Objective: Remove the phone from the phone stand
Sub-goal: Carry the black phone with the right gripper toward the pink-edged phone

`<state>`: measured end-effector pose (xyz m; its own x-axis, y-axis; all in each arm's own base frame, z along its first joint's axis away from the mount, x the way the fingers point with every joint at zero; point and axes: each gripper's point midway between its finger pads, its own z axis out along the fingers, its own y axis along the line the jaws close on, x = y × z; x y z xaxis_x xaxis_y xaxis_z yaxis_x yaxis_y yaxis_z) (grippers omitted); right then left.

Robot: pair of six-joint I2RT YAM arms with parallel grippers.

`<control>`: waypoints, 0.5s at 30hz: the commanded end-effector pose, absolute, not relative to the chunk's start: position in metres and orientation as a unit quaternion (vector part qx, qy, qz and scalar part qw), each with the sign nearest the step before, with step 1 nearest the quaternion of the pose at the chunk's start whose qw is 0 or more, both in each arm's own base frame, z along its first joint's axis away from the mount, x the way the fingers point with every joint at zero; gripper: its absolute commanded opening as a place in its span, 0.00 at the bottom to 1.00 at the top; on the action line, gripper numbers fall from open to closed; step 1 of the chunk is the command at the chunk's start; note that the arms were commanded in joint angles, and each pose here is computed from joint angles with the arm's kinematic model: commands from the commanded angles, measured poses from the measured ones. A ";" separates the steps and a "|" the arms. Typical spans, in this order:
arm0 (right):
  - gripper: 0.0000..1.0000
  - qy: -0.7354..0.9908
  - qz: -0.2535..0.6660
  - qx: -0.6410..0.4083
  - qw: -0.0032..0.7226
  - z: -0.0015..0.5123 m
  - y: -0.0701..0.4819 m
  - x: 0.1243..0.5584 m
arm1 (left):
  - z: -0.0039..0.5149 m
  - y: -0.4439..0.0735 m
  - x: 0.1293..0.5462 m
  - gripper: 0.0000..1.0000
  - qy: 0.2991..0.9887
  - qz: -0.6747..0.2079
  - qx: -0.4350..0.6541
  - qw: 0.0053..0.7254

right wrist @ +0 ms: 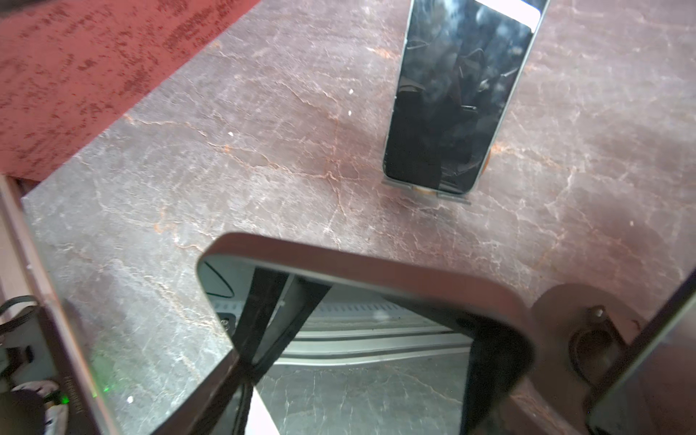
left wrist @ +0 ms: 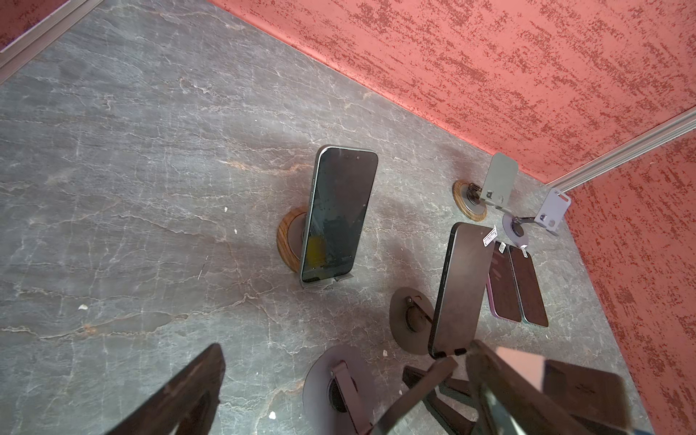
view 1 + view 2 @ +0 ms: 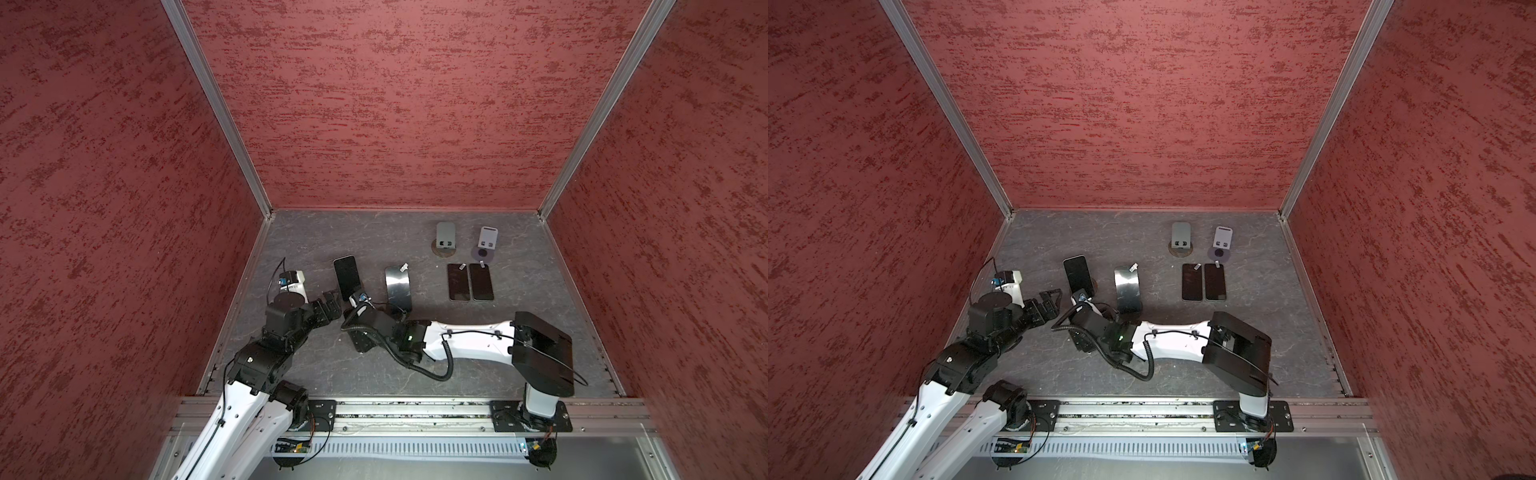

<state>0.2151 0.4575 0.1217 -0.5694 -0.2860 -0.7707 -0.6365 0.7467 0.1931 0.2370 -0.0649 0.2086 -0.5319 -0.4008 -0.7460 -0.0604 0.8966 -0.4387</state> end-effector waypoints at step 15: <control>0.59 0.846 0.229 -0.232 0.423 0.201 0.429 0.222 | 0.221 -0.086 0.242 1.00 0.842 -0.233 -0.092 0.478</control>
<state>0.2139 0.4372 0.1635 -0.5516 -0.2716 -0.7887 -0.6259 0.7598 0.1760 0.2401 -0.0779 0.2191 -0.5262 -0.3939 -0.7537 0.0150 0.8819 -0.4713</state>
